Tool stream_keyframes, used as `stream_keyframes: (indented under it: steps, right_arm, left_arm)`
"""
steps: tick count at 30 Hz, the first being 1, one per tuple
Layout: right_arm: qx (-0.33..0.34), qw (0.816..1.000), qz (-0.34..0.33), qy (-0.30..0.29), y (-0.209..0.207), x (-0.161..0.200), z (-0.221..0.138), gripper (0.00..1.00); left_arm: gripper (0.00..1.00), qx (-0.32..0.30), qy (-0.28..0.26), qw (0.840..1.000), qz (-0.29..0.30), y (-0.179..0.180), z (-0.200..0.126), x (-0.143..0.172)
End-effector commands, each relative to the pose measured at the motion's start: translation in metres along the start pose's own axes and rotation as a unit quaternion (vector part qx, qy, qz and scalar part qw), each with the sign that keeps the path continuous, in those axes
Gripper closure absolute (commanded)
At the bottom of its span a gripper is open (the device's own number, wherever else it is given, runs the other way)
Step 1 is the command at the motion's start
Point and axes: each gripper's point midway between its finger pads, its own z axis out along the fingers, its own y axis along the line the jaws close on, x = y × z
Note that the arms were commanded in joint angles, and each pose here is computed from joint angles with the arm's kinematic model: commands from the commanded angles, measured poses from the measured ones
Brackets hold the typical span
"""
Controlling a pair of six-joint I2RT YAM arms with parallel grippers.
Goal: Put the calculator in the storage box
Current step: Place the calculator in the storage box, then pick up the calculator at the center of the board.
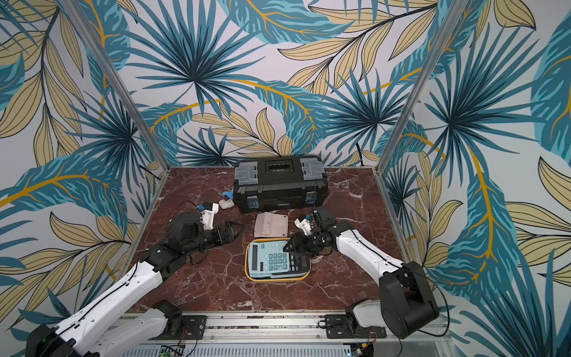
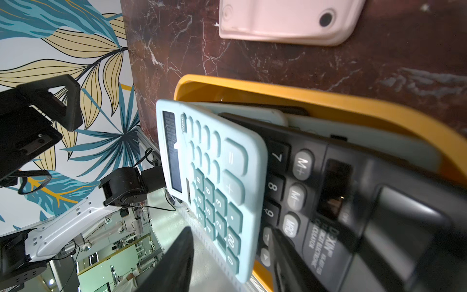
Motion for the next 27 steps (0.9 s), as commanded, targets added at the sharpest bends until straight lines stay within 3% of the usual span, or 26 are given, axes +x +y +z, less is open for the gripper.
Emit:
stream_keyframes:
  steps: [1,6,11,19,27]
  right_arm:
    - [0.003,1.000,-0.012,-0.011,0.006,-0.003,-0.010,0.39]
    - [-0.001,0.999,-0.020,-0.028,0.013,-0.010,-0.021,0.25]
    - [0.006,0.998,-0.026,-0.051,0.017,-0.026,-0.028,0.00]
    - [0.046,0.994,-0.039,-0.088,0.018,-0.063,-0.033,0.01]
    - [0.117,0.988,-0.037,-0.099,-0.012,-0.097,-0.019,0.00]
  left_arm:
    - [0.00,-0.002,-0.017,1.000,0.014,-0.007,-0.004,-0.012]
    - [0.00,-0.024,-0.030,0.999,0.017,0.002,-0.001,-0.018]
    - [0.00,-0.061,-0.040,0.997,0.021,0.019,0.005,-0.027]
    - [0.00,-0.088,-0.024,0.996,0.006,0.046,0.033,-0.032]
    - [0.00,-0.090,-0.014,0.996,0.004,0.064,0.067,-0.033]
